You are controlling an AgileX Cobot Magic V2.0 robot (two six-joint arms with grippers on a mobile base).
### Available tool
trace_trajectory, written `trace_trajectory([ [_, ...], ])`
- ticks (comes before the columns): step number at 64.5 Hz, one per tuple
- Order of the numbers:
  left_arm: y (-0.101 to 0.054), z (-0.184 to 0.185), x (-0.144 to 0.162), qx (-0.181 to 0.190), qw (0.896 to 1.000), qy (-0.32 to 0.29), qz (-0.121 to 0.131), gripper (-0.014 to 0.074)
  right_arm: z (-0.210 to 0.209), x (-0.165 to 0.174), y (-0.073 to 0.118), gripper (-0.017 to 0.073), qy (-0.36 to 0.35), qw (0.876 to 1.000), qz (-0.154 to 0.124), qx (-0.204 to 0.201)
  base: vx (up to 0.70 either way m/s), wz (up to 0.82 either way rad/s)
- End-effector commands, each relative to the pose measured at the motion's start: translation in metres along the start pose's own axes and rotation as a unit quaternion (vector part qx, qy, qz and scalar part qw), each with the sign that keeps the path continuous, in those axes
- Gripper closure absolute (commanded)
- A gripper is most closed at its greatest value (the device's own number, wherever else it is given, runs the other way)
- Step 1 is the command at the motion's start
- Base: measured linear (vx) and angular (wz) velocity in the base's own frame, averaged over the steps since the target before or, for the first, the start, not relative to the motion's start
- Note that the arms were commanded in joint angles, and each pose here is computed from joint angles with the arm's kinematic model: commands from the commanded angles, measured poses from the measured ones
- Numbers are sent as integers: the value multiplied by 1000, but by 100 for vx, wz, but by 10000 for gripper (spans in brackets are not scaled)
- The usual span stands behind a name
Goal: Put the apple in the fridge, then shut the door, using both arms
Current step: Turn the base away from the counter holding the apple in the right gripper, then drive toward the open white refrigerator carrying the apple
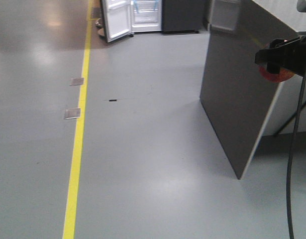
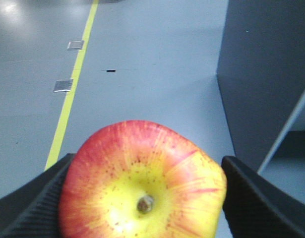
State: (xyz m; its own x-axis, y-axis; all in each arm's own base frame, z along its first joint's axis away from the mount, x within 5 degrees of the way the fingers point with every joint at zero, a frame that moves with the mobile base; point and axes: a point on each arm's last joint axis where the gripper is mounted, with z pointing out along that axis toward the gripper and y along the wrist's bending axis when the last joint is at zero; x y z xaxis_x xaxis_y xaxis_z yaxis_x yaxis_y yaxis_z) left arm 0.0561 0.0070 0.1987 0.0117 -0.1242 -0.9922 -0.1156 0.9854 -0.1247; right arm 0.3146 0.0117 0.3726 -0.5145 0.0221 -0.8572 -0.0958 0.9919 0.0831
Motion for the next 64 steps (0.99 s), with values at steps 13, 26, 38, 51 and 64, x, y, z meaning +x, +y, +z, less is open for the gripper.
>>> trace_trajectory([
  [13, -1, 0, 2, 13, 1000, -28, -5, 599, -19, -20, 2, 564, -67, 998, -3, 3, 11, 29],
  [26, -1, 0, 2, 13, 1000, -28, -5, 599, -19, -20, 2, 564, -67, 998, -3, 3, 12, 19],
  [38, -1, 0, 2, 13, 1000, -28, -5, 599, -19, -20, 2, 564, -67, 998, -3, 3, 14, 8],
  [51, -1, 0, 2, 13, 1000, -28, -5, 599, -19, -20, 2, 564, -67, 998, -3, 3, 15, 2],
  [64, -1, 0, 2, 13, 1000, -28, -5, 599, -19, -20, 2, 564, -67, 998, -3, 3, 16, 2],
])
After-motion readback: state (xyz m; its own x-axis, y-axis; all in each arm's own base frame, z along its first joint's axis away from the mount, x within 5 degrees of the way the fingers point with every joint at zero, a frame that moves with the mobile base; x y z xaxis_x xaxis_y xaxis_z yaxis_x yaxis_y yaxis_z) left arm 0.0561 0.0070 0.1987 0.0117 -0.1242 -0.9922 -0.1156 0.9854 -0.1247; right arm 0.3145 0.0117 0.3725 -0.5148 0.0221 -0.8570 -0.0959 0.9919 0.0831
